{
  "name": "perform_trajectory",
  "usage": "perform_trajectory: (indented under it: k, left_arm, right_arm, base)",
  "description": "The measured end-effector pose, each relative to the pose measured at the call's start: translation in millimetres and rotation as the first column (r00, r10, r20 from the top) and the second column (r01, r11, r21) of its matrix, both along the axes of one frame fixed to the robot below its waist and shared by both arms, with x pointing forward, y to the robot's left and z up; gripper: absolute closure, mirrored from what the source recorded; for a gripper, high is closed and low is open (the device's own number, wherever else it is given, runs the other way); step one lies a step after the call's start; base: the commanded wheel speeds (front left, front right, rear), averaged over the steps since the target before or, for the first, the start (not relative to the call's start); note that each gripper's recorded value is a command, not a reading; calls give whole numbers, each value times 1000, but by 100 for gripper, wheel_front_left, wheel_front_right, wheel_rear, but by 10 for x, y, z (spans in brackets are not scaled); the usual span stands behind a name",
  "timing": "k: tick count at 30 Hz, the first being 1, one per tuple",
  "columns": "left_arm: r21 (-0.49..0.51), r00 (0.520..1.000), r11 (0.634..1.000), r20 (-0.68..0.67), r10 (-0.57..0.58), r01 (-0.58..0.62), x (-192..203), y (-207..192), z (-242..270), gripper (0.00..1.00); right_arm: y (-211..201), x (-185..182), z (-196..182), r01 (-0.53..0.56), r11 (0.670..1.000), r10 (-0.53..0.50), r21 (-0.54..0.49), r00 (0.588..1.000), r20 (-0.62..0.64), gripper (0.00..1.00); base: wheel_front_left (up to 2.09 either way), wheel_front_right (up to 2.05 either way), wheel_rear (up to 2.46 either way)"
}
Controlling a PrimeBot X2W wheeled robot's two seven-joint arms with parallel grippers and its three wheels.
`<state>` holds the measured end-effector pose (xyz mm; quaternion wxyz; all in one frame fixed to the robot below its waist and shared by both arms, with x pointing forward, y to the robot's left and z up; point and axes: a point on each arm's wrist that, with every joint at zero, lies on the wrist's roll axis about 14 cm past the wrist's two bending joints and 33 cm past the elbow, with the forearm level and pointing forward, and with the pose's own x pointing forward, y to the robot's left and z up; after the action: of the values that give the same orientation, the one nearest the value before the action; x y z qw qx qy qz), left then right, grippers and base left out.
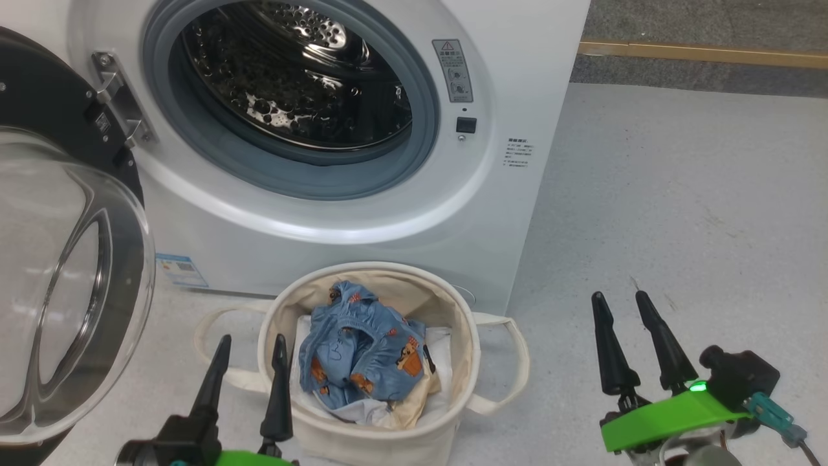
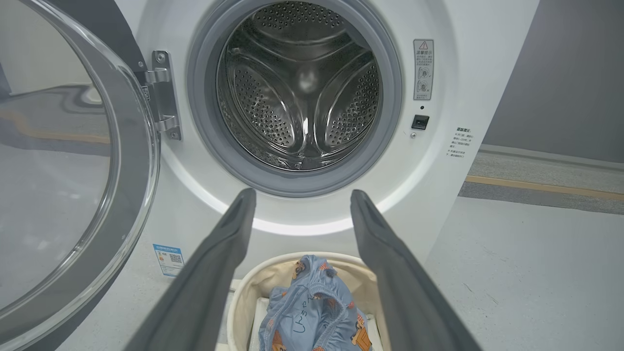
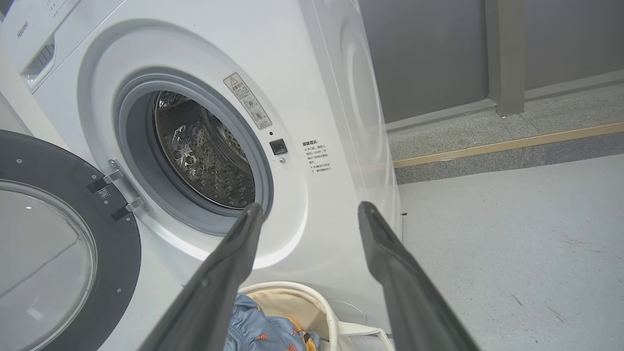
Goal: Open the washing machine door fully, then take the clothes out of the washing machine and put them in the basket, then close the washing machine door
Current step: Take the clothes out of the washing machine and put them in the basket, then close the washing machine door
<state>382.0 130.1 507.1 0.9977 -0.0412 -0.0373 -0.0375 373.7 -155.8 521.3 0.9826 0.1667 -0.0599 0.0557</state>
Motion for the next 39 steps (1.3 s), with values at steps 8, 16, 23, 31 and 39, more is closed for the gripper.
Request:
perform_trajectory:
  k: [8,16,23,31,39]
  left_arm:
    - [-8,1000,1000,-5,-9,9,-27,-47,-9,0]
    - [-7,1000,1000,-14,-20,20,-55,-85,-40,0]
    - [-17,1000,1000,2,-20,20,-46,-89,16,0]
    - [-18,1000,1000,-3,-22,22,-38,-93,-1,0]
    - [-17,1000,1000,-4,-23,23,-37,-96,-5,0]
  right_arm:
    - [4,-13,22,-1,1000,1,0,1000,7,0]
    - [2,-25,33,0,1000,0,0,1000,10,0]
    - [-6,-30,34,2,1000,-2,-1,1000,10,0]
    - [-6,-26,15,2,1000,-2,-1,1000,4,0]
    - [-10,-28,13,3,1000,-3,-1,1000,4,0]
  base:
    - [0,0,0]
    - [0,0,0]
    - [0,0,0]
    - [0,0,0]
    - [0,0,0]
